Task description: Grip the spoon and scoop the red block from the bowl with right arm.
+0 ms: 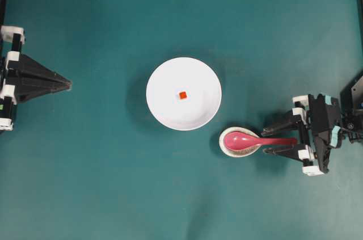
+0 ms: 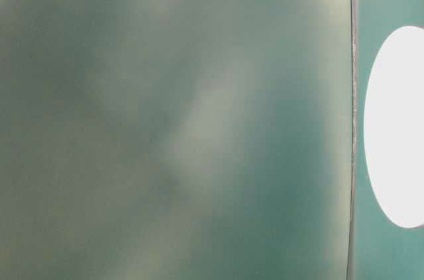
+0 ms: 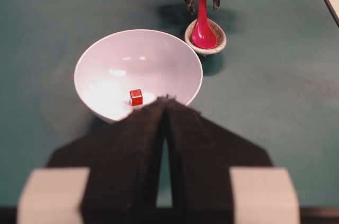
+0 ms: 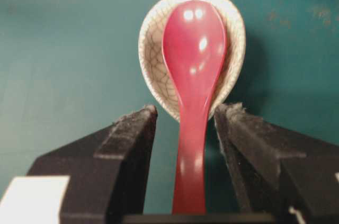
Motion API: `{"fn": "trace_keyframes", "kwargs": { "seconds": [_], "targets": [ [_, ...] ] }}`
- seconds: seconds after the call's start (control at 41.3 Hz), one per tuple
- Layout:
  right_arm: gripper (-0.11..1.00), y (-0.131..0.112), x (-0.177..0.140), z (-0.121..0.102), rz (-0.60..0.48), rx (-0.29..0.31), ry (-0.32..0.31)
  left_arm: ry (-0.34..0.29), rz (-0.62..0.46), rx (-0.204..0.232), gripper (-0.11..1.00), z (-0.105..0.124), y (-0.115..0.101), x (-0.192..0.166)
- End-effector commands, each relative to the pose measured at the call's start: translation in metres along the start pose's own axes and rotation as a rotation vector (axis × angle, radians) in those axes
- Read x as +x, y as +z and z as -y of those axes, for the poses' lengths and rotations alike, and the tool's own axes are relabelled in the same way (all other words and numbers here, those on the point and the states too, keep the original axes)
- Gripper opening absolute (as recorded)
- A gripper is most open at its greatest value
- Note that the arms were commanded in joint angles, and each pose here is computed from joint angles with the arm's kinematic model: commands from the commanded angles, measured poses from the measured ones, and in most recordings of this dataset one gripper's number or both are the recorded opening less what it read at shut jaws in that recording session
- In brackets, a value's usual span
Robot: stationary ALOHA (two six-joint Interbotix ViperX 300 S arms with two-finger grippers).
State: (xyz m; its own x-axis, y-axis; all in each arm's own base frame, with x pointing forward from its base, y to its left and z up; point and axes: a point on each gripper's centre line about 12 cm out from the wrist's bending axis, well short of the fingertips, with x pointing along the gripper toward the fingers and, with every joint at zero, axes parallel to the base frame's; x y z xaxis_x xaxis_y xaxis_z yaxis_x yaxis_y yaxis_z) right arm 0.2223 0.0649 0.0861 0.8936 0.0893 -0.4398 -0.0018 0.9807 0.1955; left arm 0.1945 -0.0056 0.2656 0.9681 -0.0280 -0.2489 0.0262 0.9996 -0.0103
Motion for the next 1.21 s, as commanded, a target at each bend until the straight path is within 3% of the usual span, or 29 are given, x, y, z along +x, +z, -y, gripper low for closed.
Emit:
{"fn": "trace_keyframes", "kwargs": {
  "seconds": [0.0, 0.411, 0.702, 1.186],
  "targets": [
    [0.54, 0.003, -0.001, -0.001, 0.028, -0.011, 0.007, -0.003, 0.026, 0.002, -0.01, 0.001, 0.012, 0.001],
    [0.51, -0.001, -0.006, 0.001, 0.023, -0.081, 0.008, -0.005, 0.037, 0.003, -0.01, 0.001, 0.014, 0.000],
    [0.45, -0.007, -0.001, -0.005, 0.013, -0.112, 0.023, -0.004, 0.035, -0.041, -0.01, 0.001, 0.013, 0.001],
    [0.45, -0.009, 0.007, -0.002, 0.040, -0.110, -0.010, -0.004, 0.035, -0.045, -0.01, 0.001, 0.013, 0.001]
  ]
}}
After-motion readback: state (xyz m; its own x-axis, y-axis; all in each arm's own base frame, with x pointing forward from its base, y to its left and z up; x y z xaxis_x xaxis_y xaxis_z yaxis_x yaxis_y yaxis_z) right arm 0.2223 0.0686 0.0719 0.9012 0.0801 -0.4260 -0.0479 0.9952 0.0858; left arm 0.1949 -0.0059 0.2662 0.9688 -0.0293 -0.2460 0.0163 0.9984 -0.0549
